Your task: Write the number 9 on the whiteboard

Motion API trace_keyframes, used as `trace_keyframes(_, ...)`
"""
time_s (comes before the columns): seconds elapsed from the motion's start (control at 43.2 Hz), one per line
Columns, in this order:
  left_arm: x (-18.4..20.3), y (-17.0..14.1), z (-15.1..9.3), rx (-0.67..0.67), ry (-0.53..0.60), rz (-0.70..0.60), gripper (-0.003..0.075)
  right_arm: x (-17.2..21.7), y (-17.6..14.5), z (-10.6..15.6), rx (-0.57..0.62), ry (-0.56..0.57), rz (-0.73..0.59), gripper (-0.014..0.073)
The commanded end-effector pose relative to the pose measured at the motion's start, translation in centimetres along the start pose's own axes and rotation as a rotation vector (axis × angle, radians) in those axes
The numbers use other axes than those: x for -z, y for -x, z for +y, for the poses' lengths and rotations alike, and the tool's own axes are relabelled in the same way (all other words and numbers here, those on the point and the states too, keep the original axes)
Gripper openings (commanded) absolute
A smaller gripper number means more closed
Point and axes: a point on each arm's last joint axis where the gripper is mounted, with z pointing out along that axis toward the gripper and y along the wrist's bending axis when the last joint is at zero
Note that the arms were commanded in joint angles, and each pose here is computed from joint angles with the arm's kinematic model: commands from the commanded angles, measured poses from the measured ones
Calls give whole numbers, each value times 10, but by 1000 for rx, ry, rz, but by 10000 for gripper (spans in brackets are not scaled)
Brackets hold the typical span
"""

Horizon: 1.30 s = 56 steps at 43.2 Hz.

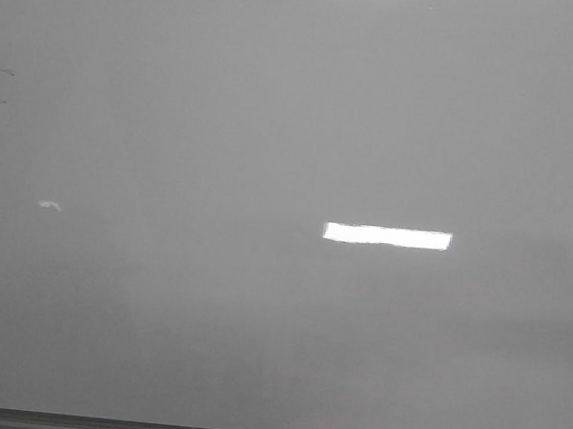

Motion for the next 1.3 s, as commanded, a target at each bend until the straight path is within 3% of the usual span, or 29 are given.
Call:
trace_keyframes(0.0,2,7,0,8,0,-92,-19,2,9,-1,12,-11,-103,-69)
trace_keyframes(1.274,2,10,0,10,0,-122,-19,2,10,-1,11,-11,-114,-69)
